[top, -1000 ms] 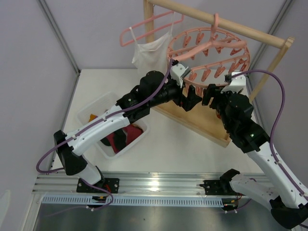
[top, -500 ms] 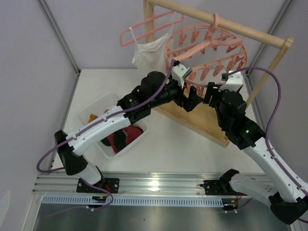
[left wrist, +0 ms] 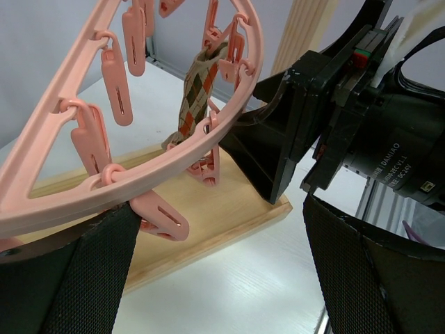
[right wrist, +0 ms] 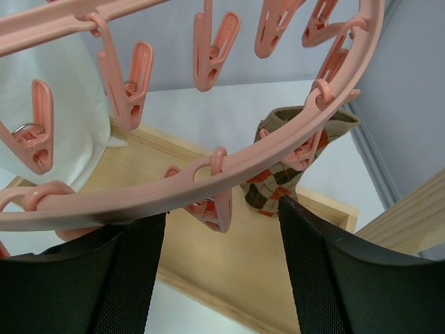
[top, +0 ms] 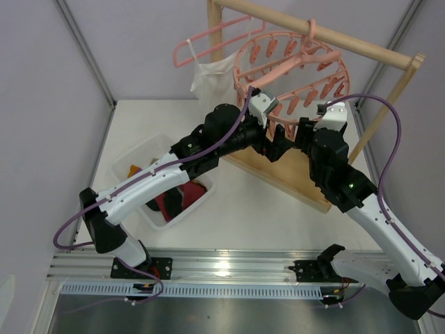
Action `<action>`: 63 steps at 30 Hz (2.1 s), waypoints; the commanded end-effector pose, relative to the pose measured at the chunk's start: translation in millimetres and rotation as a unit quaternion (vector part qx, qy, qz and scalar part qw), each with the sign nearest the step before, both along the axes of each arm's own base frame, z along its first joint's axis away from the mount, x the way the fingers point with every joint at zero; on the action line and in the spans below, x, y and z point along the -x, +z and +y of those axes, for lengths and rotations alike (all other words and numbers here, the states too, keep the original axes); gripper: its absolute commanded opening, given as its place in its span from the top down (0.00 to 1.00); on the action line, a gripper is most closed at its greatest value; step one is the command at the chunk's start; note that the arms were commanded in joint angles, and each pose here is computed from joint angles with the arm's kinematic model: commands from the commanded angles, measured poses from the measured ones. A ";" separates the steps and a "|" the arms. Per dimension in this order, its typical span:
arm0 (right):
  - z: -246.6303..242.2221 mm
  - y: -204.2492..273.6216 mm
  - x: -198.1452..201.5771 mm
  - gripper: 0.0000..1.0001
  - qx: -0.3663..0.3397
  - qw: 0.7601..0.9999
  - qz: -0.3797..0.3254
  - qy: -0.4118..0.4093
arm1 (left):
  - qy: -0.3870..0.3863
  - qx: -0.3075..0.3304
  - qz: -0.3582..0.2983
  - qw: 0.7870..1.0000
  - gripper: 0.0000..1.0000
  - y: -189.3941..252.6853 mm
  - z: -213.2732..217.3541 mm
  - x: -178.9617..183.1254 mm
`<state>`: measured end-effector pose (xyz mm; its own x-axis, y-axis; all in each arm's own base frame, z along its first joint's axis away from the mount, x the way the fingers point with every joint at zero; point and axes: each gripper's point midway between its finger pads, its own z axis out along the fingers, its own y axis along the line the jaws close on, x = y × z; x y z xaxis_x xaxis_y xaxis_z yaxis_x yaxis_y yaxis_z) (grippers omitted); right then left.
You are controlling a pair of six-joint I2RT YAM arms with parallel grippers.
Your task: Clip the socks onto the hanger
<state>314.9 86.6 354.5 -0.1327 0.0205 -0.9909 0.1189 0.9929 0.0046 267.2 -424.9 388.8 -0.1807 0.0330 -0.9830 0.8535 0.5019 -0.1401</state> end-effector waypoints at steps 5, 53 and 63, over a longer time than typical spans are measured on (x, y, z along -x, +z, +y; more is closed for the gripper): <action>-8.0 32.4 -5.3 0.34 -0.031 0.998 -0.048 -0.039 | -0.007 0.027 -0.019 0.999 0.00 23.6 -5.6 5.0; -9.8 46.4 6.5 0.70 -0.099 0.993 -0.042 0.053 | 0.019 0.021 -0.025 0.999 0.00 11.7 10.4 4.8; 23.9 53.6 26.4 0.45 -0.084 0.980 -0.036 0.176 | 0.012 0.025 -0.028 0.999 0.00 15.8 10.2 7.4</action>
